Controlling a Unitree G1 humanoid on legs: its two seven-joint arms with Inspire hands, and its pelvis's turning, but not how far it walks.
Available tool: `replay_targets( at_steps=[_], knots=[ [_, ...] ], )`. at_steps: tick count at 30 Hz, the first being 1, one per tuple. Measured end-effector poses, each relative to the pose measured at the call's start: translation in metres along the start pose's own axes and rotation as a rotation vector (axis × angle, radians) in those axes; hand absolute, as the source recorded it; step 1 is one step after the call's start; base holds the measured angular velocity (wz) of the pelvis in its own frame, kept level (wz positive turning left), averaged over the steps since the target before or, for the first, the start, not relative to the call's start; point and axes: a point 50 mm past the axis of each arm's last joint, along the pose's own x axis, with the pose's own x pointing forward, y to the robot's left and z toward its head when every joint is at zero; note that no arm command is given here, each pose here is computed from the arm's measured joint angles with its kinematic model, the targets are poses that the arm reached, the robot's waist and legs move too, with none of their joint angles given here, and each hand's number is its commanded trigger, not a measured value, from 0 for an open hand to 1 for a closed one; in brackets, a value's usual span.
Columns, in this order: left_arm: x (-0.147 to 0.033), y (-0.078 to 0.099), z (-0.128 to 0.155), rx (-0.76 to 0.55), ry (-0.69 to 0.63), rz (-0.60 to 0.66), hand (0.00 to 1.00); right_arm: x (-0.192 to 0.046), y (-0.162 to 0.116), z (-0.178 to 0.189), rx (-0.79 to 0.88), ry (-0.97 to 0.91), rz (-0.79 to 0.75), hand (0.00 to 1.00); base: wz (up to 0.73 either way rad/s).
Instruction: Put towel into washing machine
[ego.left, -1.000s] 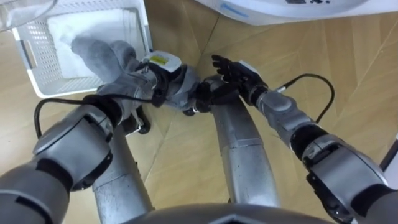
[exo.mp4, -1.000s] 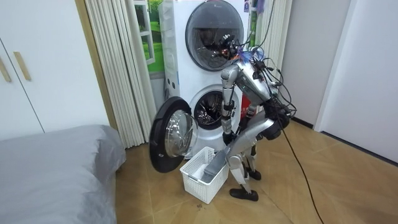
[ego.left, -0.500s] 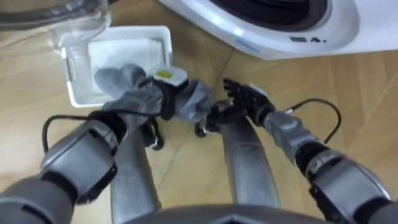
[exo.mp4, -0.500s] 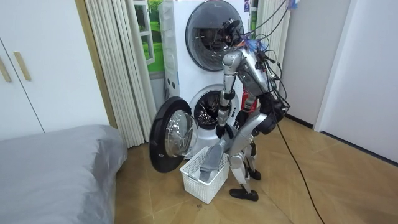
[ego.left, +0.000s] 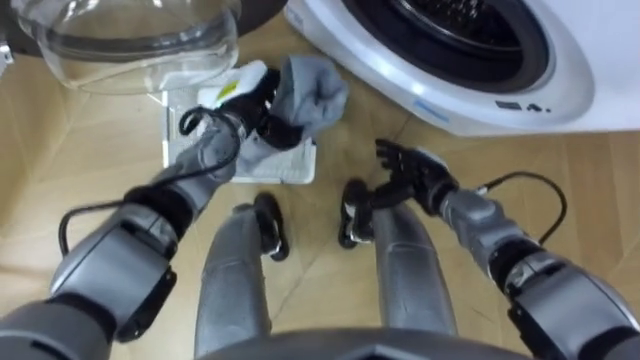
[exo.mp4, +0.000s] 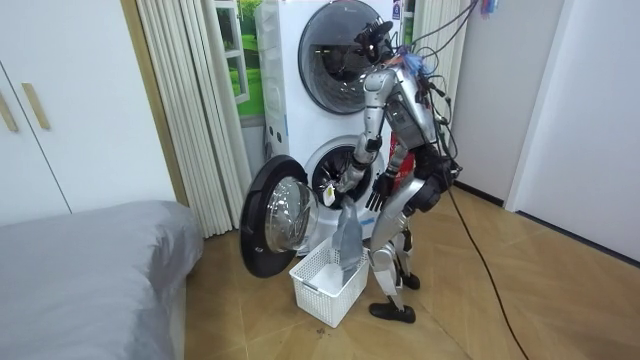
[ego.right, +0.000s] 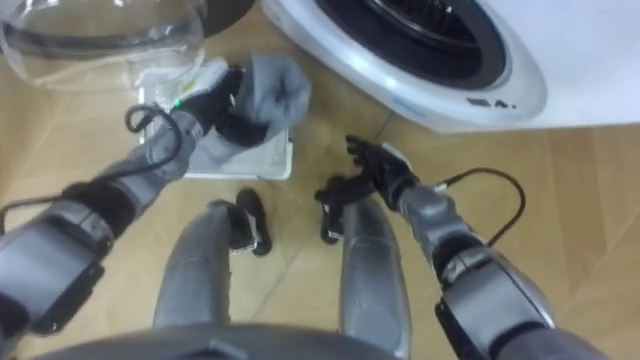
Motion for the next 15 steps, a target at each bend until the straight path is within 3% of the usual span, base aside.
replay_targets(
  at_steps=[6,15],
  knots=[
    [-0.005,-0.018,-0.005,-0.442,0.016,-0.13,1.0,0.001,0.005,-0.003,0.012,0.018,0.025,0.0,0.01],
    [-0.014,-0.041,-0.005,-0.848,-0.009,-0.289,1.0,0.003,0.013,-0.005,0.056,0.042,0.04,0.0,0.05]
  ],
)
